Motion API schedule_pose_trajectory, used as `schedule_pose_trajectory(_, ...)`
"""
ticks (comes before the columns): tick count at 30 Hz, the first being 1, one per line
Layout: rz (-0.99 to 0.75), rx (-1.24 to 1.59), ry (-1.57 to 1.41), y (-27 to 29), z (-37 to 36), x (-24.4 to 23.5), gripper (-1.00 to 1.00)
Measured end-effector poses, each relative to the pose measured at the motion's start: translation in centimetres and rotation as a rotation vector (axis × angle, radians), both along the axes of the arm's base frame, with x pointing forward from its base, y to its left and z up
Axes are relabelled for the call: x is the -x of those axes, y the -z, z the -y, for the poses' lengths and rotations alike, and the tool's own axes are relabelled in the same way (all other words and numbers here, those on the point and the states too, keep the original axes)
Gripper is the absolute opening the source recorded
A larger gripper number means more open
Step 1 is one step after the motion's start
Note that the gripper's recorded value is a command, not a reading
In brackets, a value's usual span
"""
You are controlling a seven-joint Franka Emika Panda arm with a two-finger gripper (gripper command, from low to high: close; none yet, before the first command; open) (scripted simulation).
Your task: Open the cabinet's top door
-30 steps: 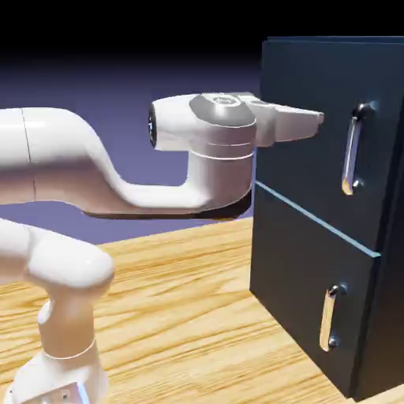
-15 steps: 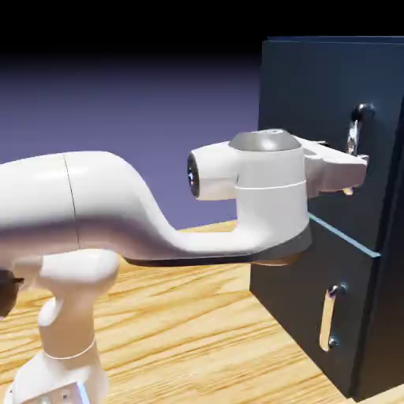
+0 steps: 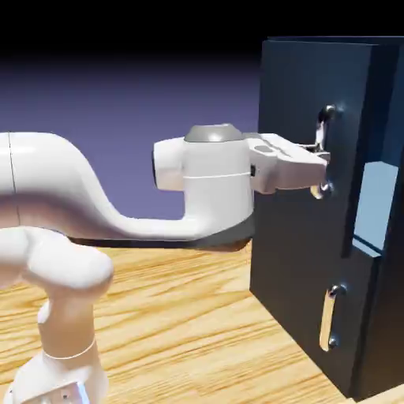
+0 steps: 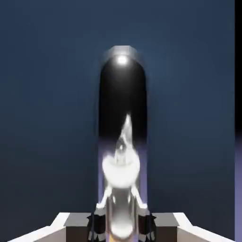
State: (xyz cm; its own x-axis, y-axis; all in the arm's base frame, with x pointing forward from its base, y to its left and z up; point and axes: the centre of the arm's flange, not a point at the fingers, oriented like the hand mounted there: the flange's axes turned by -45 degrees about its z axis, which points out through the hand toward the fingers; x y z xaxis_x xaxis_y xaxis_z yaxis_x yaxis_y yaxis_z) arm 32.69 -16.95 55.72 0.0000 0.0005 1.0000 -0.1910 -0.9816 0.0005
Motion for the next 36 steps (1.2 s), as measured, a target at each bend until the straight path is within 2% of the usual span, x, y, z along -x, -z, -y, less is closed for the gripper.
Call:
schedule_pose_trajectory(17,0.0,0.0,0.31,0.0,-8.2,9.5,-1.0)
schedule_pose_trajectory(36,0.0,0.0,0.562,0.0,-16.8,15.1,-1.0)
